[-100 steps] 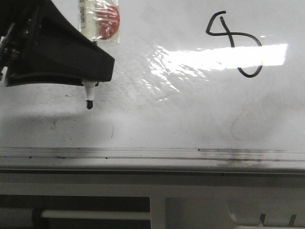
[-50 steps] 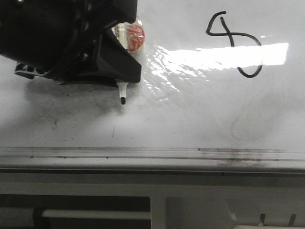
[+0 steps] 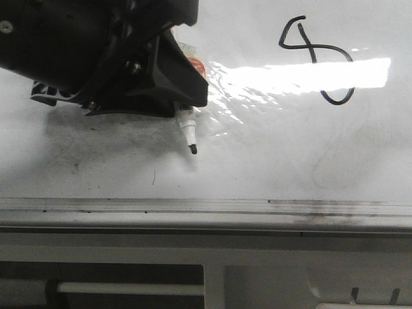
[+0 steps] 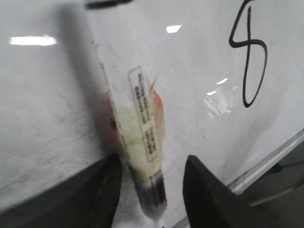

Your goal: Write number 8 on whiteboard

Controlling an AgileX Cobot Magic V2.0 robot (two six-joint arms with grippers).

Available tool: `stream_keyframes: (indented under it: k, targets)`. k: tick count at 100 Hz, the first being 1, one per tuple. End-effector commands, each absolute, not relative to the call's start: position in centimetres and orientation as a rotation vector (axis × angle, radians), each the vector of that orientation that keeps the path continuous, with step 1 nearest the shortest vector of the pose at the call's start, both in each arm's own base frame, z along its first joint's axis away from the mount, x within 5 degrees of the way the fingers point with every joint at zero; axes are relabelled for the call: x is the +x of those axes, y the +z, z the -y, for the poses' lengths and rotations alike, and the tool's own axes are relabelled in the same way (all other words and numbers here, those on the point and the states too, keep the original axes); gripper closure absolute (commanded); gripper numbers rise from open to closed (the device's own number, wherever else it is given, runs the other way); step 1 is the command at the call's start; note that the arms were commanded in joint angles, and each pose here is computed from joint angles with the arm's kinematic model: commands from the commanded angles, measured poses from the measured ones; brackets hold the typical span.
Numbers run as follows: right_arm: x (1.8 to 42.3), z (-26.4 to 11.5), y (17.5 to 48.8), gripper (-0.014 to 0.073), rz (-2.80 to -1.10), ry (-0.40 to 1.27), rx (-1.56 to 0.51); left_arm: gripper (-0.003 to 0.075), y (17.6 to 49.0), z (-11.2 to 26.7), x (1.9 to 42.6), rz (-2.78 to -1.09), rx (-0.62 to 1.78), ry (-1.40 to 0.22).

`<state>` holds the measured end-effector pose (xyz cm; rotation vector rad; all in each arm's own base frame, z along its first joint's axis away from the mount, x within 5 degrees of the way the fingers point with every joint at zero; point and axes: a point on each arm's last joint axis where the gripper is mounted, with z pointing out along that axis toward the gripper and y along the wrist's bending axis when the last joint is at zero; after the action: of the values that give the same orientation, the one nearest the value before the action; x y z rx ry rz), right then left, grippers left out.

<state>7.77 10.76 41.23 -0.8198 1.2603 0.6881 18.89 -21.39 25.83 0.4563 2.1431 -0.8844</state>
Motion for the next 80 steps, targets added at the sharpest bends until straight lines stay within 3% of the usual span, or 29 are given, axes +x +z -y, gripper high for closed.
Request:
stream_keyframes:
  k: [1, 22, 47, 61, 76, 80]
  targets:
    - [7.8, -10.3, 42.6, 0.0648, -1.231, 0.687, -0.752, 0.0323, 26.0, 20.2, 20.5, -2.150, 0.307, -0.718]
    - [7.7, -10.2, 42.5, 0.0648, -1.226, 0.677, -0.765, 0.0233, 27.4, 19.9, 19.8, -2.103, 0.308, -0.779]
    - [6.5, -8.1, 38.4, 0.0648, -1.244, 0.579, -0.779, 0.0279, 31.3, 16.3, 13.9, -1.882, 0.449, -1.016]
    - [5.2, -5.9, 34.9, 0.0648, -1.260, 0.514, -0.718, 0.0406, 31.8, 12.8, 10.0, -1.742, 0.498, -1.062]
    - [3.6, -4.1, 32.5, 0.0648, -1.225, 0.470, -0.650, 0.0696, 31.7, 9.5, 6.7, -1.597, 0.486, -1.105]
    - [3.3, -3.8, 32.2, 0.0648, -1.214, 0.475, -0.633, 0.0739, 31.6, 8.9, 6.1, -1.564, 0.484, -1.111]
